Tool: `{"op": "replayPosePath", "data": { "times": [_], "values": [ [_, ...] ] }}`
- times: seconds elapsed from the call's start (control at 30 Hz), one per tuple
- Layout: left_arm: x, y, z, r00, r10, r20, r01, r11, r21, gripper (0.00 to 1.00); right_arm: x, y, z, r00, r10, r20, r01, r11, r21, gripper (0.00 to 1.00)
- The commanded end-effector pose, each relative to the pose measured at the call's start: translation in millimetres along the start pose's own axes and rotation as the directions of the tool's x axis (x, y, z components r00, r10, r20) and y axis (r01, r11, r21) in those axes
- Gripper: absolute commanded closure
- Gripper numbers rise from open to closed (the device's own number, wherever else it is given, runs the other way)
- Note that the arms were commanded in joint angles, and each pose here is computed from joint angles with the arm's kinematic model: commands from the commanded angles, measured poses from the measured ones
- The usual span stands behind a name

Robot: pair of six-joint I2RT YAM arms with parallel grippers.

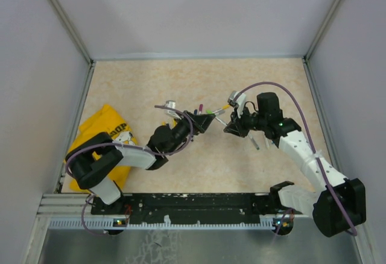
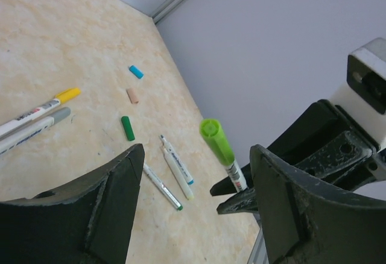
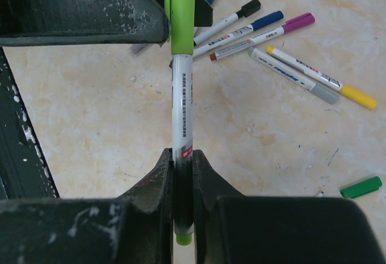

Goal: Open the pen caps
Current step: Open the pen cap from the pen.

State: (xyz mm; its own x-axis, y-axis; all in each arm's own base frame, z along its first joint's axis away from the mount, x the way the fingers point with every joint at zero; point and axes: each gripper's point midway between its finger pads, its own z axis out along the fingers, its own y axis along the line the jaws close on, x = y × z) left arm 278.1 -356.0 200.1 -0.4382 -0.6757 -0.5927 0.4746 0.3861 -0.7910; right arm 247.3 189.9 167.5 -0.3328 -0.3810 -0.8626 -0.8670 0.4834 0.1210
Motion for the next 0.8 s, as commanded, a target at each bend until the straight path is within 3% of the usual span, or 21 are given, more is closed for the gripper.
{"op": "replayPosePath", "data": {
  "times": [0.0,0.13,0.3,0.4,0.63,0.77],
  "values": [
    [-13.9,-18.7,15.1,0.997,-0.041,0.062,0.039,0.999,0.037,0.27,-6.3,-5.3,0.7,0.999,-0.036,0.027,0.036,0.999,0.02,1.0],
    [-10.7,-21.6,20.4,0.998,-0.048,0.047,0.046,0.998,0.046,0.36,-3.2,-8.4,1.7,0.997,-0.07,0.012,0.07,0.996,0.05,1.0],
    [-1.9,-26.4,21.3,0.997,-0.071,0.005,0.07,0.995,0.074,0.57,-4.2,-7.5,2.6,0.996,-0.09,0.015,0.089,0.994,0.058,1.0],
    [3.1,-29.6,22.3,0.996,-0.082,-0.019,0.083,0.992,0.091,0.63,-3.5,-6.6,3.8,0.995,-0.098,0.012,0.098,0.994,0.056,1.0],
    [3.2,-32.4,22.3,0.996,-0.085,-0.03,0.088,0.99,0.108,0.99,-1.9,-3.0,5.4,0.993,-0.116,0.004,0.116,0.992,0.045,1.0],
    [-19.0,-22.7,19.2,0.989,-0.146,0.018,0.143,0.984,0.105,1.0,-0.5,3.1,5.1,0.992,-0.125,0.003,0.125,0.992,0.014,1.0]
  ]
}}
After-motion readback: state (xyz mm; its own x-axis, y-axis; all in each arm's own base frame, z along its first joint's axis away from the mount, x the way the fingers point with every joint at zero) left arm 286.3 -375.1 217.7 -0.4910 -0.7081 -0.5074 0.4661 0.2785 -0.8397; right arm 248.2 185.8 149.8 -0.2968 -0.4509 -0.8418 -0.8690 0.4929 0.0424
